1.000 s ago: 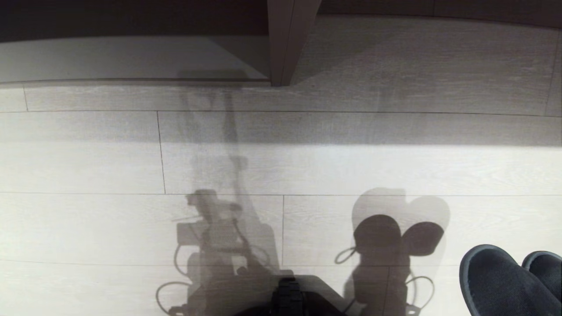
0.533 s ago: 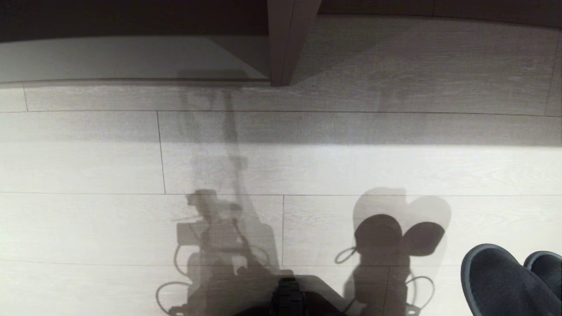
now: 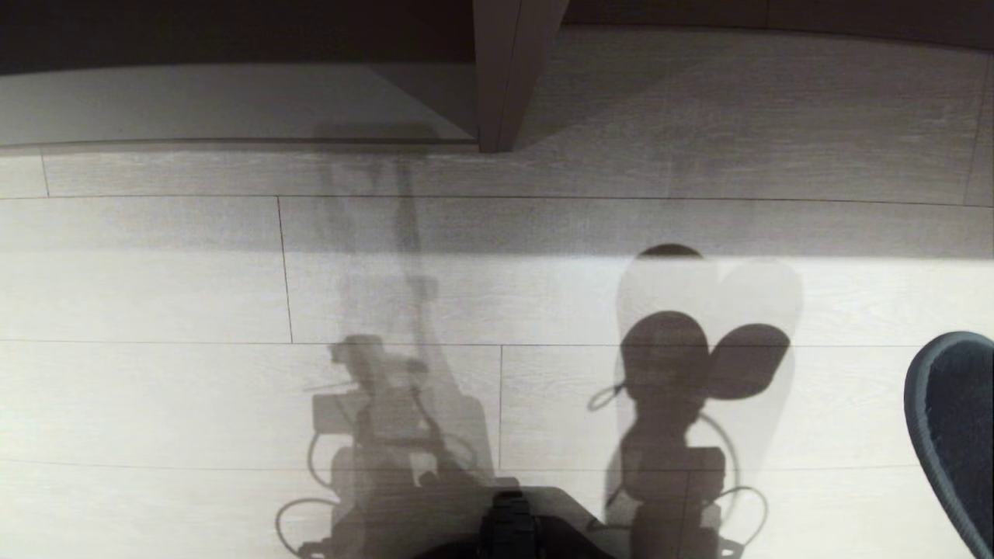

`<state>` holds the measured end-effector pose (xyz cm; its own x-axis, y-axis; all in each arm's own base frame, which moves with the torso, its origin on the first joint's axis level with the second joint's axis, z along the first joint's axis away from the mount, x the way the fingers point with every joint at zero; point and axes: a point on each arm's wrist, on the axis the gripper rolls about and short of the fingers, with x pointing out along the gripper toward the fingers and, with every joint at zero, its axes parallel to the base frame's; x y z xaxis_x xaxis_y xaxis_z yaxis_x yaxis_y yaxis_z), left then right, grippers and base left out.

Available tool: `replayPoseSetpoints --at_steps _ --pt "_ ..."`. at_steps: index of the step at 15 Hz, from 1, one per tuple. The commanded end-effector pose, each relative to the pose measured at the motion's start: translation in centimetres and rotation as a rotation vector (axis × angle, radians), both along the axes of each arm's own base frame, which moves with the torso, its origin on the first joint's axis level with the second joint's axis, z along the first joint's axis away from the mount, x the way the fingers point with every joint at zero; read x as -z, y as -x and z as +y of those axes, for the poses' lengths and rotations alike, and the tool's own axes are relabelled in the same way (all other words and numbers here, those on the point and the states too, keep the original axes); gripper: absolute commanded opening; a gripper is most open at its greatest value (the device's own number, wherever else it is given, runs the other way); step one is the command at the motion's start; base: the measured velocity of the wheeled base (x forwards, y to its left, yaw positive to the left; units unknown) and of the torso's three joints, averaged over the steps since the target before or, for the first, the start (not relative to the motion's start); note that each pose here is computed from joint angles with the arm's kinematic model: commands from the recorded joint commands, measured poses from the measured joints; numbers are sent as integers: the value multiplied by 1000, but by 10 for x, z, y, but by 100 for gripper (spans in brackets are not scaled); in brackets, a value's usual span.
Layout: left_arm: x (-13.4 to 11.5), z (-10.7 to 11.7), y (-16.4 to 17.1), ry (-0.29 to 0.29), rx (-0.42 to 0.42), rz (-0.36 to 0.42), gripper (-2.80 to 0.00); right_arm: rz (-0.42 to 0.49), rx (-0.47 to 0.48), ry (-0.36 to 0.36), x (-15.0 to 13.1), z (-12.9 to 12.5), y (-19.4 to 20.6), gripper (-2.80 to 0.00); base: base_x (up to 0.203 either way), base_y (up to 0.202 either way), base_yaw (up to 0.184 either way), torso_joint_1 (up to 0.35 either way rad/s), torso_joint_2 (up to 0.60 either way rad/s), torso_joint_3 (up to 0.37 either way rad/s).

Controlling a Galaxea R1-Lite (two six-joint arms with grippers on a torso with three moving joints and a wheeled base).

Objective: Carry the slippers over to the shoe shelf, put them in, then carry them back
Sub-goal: Place the slippers on the floor

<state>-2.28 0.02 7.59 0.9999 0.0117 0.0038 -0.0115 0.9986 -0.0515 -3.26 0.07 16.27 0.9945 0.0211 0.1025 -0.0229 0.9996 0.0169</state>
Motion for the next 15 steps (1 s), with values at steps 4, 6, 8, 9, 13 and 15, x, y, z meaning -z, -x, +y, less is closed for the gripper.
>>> replayPoseSetpoints --at_steps 4,6,8,9,13,15 --pt "0 0 0 1 -1 -1 -280 155 6 5 -51 -1 -85 -280 0 0 0 0 0 0" --pt "0 0 0 1 -1 -1 -280 177 9 9 -57 -1 -120 -280 0 0 0 0 0 0" --pt "0 0 0 1 -1 -1 -280 164 11 10 -60 -2 -151 -280 0 0 0 0 0 0" --pt "0 0 0 1 -1 -1 -280 136 11 11 -62 -2 -166 -280 0 0 0 0 0 0" --pt "0 0 0 1 -1 -1 -280 -57 16 15 -78 -3 -217 -280 0 0 0 0 0 0" --pt "0 0 0 1 -1 -1 -280 -145 20 15 -88 -3 -233 -280 0 0 0 0 0 0"
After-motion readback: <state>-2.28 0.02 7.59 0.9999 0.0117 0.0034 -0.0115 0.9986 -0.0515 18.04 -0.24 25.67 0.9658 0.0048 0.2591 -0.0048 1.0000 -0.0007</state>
